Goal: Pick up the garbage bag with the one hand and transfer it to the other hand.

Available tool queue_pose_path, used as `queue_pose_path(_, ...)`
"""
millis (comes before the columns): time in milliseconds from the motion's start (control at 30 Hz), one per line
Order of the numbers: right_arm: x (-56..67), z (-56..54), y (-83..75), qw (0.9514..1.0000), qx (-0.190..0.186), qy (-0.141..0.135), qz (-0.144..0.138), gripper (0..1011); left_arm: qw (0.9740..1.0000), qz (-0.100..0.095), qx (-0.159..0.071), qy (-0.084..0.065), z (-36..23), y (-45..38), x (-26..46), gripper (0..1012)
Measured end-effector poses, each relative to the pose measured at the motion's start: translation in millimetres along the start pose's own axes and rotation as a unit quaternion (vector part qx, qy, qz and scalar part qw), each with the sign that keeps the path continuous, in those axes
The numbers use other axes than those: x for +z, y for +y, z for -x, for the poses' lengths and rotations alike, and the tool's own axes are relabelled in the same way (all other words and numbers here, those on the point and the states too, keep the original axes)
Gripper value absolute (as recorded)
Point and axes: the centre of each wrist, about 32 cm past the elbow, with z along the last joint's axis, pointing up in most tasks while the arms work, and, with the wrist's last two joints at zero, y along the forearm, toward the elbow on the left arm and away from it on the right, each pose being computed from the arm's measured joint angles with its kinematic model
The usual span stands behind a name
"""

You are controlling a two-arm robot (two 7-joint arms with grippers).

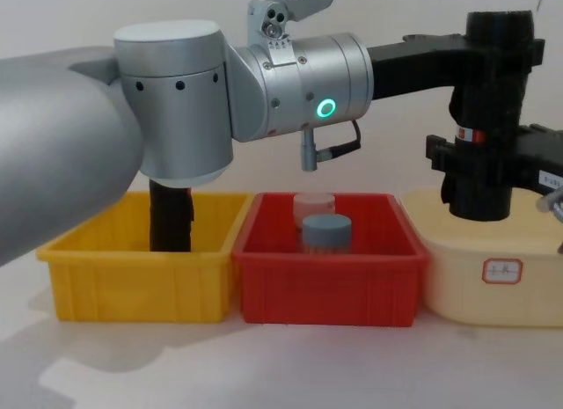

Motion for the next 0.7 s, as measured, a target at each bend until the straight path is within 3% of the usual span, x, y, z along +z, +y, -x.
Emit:
queue_pose_path(200, -0.6, -2.0, 4.4, 1.0, -0.001, 0.006, 0.006, 692, 1.0, 0.0, 0.0, 0.0, 0.0, 0.0, 0.0, 522)
queue_pose_path(267, -0.6, -2.5, 5.4, 1.0, -0.001, 0.007, 0.007, 672, 1.0, 0.0, 0.0, 0.0, 0.0, 0.0, 0.0, 522)
queue_pose_path(367, -0.4, -2.9, 6.3, 0.9999, -0.001, 0.007, 0.008, 537, 1.0, 0.0, 0.0, 0.0, 0.0, 0.0, 0.0, 522)
queue_pose_path(700, 0.2, -4.1, 7.2, 0.9999, -0.005, 0.004, 0.008, 517, 1.0, 0.0, 0.0, 0.0, 0.0, 0.0, 0.0, 545)
